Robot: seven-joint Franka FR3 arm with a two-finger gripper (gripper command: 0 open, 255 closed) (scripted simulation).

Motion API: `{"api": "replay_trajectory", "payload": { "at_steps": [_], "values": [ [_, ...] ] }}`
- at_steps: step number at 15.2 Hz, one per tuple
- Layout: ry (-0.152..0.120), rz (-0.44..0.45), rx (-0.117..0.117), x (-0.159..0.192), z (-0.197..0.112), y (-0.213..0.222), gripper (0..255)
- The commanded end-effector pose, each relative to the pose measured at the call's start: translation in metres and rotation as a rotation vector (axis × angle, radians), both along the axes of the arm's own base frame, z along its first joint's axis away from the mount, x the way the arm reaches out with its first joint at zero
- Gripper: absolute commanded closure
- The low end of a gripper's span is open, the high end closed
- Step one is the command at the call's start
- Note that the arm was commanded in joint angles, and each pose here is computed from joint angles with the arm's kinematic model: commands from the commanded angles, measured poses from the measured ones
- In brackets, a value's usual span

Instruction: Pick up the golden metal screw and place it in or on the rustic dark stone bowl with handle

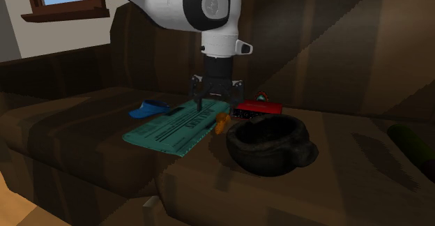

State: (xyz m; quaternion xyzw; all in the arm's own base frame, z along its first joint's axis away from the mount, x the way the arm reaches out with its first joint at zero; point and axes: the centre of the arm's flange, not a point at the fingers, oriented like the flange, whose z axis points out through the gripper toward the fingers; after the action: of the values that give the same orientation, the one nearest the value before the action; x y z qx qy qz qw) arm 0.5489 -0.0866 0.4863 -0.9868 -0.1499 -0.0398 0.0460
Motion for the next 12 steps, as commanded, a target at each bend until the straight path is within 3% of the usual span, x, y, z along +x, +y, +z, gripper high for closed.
{"api": "replay_trajectory", "payload": {
  "at_steps": [1,8,12],
  "values": [
    [-0.021,0.01,0.02,0.021,-0.002,-0.007,0],
    [-0.021,0.01,0.02,0.024,-0.039,-0.003,0],
    [-0.021,0.01,0.02,0.024,-0.042,-0.002,0]
  ]
}}
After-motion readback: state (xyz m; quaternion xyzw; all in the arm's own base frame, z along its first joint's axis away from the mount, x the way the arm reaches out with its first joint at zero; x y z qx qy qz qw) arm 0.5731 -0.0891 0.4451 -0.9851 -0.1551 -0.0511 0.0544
